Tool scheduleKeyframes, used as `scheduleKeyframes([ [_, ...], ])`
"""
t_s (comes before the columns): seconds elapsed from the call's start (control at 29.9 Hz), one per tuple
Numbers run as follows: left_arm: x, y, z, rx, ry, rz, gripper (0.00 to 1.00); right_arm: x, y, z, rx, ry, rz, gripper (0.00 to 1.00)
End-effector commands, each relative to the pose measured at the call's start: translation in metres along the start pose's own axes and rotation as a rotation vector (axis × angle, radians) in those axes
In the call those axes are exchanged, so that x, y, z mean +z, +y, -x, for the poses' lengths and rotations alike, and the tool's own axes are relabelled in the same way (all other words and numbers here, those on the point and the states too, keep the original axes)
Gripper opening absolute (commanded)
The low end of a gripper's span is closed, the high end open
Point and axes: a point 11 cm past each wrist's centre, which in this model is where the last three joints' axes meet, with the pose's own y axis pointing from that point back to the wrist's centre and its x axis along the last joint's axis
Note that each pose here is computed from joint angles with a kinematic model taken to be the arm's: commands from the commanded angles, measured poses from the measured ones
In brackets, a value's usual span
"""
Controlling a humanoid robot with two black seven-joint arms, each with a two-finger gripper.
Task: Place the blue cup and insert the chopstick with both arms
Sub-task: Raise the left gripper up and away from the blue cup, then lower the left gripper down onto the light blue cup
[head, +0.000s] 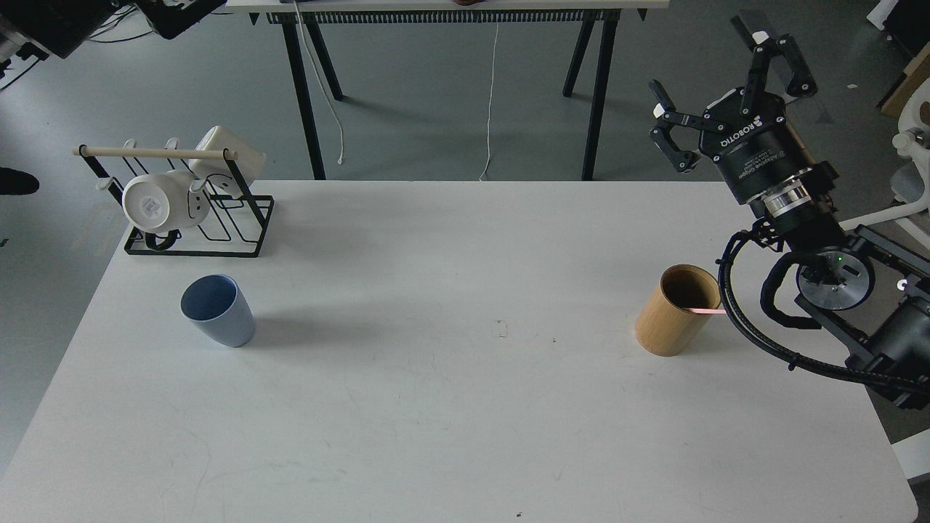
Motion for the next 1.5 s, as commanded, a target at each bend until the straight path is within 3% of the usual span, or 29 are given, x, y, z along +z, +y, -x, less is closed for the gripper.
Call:
scheduleKeyframes([
  [0.0,-0.016,0.021,-0.015,0.021,-0.315,-0.161,1.0,0.0,0.001,-0.002,0.005,0.004,0.001,0.99],
  [0.3,-0.046,0.058,-0.027,-0.091,-0.906,-0.536,1.0,0.004,0.003,-0.004,0.011,0.0,0.007,0.99],
  [0.64,-0.124,0.118,-0.024,-0.524,-1.241,-0.869,1.0,0.006,0.009,-0.011,0.033,0.004,0.014,0.99],
  [1.47,-0.195,0.158,-0.073,-0.501,-1.111,-1.1,0.99,0.015,0.017,-0.014,0.05,-0.01,0.028,0.99],
])
